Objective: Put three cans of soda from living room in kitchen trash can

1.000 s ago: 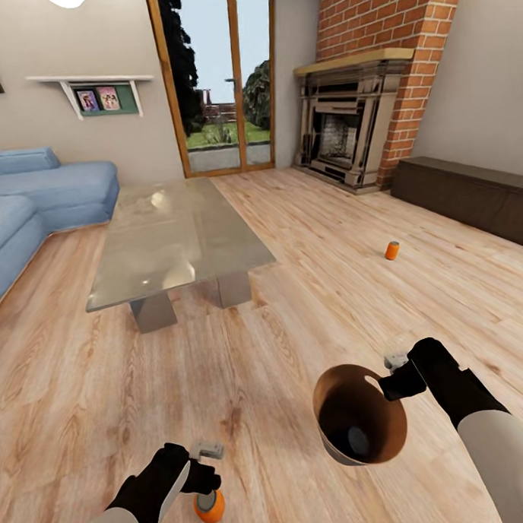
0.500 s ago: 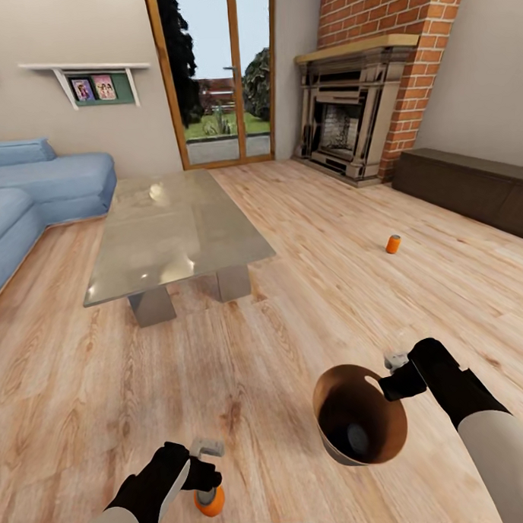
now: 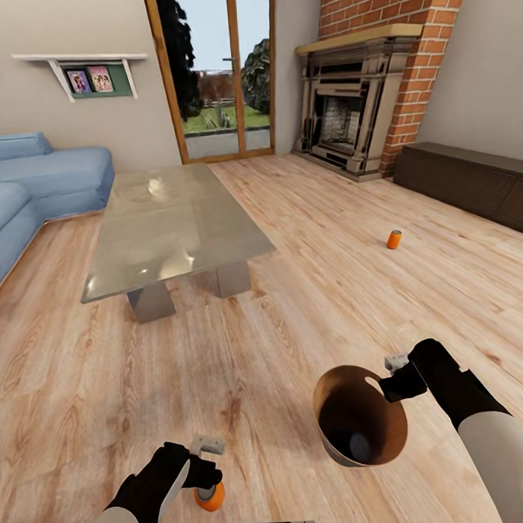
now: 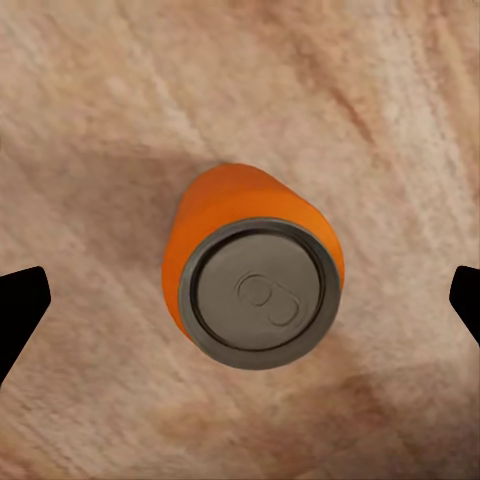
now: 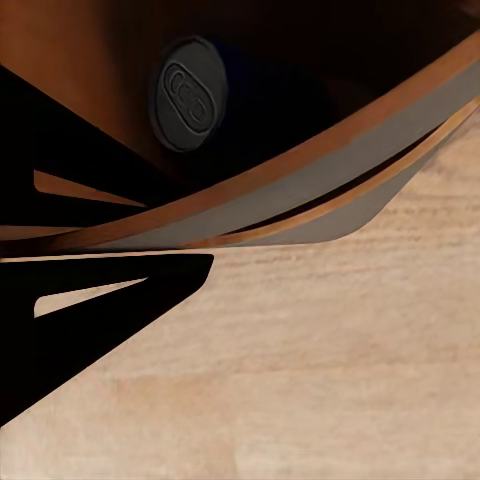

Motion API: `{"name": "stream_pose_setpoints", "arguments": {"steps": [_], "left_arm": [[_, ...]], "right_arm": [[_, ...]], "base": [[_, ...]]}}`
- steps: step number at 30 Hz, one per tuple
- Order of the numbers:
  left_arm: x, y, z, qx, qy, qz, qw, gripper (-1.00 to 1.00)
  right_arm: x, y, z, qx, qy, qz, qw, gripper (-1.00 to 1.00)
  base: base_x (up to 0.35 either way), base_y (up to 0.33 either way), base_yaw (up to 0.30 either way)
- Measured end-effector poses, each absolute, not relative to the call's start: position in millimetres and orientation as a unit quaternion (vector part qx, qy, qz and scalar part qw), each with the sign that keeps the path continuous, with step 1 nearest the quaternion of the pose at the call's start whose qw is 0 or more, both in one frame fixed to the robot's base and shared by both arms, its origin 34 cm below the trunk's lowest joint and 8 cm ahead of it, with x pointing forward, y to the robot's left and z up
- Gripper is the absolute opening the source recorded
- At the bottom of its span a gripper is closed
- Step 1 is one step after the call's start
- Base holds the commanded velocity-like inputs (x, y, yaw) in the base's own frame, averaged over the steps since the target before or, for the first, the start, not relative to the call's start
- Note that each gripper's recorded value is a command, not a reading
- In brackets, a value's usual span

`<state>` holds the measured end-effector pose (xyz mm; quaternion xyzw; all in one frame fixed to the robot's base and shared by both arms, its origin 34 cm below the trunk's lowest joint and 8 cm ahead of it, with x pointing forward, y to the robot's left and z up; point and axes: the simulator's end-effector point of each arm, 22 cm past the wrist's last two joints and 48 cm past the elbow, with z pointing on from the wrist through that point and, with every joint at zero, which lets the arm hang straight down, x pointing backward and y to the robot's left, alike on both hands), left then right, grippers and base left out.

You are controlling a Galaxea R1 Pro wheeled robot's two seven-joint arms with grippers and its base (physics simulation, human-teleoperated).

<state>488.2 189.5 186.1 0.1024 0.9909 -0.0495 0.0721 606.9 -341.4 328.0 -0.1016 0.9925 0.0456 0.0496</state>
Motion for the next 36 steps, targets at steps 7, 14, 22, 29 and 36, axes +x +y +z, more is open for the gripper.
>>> {"name": "stream_pose_setpoints", "arguments": {"steps": [7,14,22,29,36], "left_arm": [[488.3,190.0,186.0,0.102,0.991,-0.049,0.072,1.00],[488.3,190.0,186.0,0.101,0.991,-0.049,0.072,1.00],[481.0,189.6,176.9,0.101,0.992,-0.051,0.061,1.00],[470.4,189.0,164.3,0.101,0.992,-0.052,0.046,1.00],[461.7,188.8,153.0,0.100,0.993,-0.054,0.033,1.00]], "right_arm": [[608.3,-340.8,329.2,-0.103,0.992,0.045,0.052,-1.00],[609.7,-338.5,330.2,-0.105,0.992,0.046,0.054,-1.00],[609.1,-337.1,321.3,-0.104,0.992,0.048,0.049,-1.00],[612.1,-334.3,312.9,-0.103,0.992,0.053,0.048,-1.00],[611.1,-334.4,300.7,-0.103,0.992,0.054,0.041,-1.00]], "base": [[0.000,0.000,0.000],[0.000,0.000,0.000],[0.000,0.000,0.000],[0.000,0.000,0.000],[0.000,0.000,0.000]]}}
